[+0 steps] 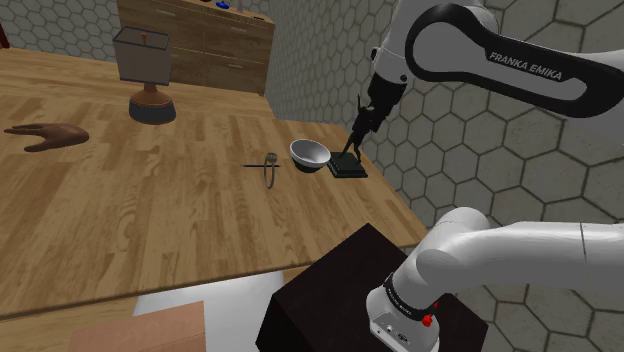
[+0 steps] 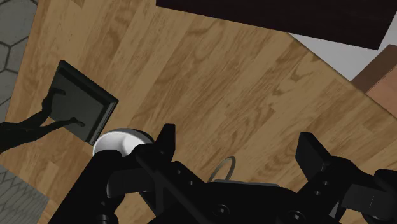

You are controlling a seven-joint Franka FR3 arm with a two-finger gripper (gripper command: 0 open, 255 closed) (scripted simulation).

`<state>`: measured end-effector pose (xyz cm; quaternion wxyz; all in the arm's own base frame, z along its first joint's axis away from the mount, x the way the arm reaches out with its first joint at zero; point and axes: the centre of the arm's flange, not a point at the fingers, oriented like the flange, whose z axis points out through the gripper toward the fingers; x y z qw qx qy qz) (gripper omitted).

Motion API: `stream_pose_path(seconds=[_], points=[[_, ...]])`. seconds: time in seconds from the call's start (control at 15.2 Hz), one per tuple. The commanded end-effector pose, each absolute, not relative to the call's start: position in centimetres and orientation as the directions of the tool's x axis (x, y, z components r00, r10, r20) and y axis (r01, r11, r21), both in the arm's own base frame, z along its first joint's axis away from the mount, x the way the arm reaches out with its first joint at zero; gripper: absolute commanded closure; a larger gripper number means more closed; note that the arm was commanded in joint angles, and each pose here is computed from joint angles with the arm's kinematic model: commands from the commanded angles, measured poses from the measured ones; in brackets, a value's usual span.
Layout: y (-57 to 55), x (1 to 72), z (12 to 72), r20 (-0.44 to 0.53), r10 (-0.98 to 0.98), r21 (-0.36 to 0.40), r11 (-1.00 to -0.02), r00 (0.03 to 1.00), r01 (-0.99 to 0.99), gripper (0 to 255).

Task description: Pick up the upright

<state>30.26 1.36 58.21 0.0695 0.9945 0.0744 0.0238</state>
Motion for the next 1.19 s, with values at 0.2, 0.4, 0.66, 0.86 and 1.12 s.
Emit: stream_pose_path(seconds=[0.2, 0.4, 0.66, 0.86, 1.12], points=[[1.3, 33.7, 56.0, 0.03, 0.154, 0.137, -0.979, 0.988, 0.149, 0], [1.2, 37.0, 53.8, 0.023, 0.157, 0.131, -0.979, 0.987, 0.153, 0], [1.1, 41.5, 50.8, 0.014, 0.162, 0.124, -0.98, 0.987, 0.159, 0], [1.1, 44.8, 48.5, 0.008, 0.165, 0.119, -0.98, 0.986, 0.163, 0], [1.1, 49.3, 45.4, -0.001, 0.169, 0.111, -0.979, 0.986, 0.168, 0]])
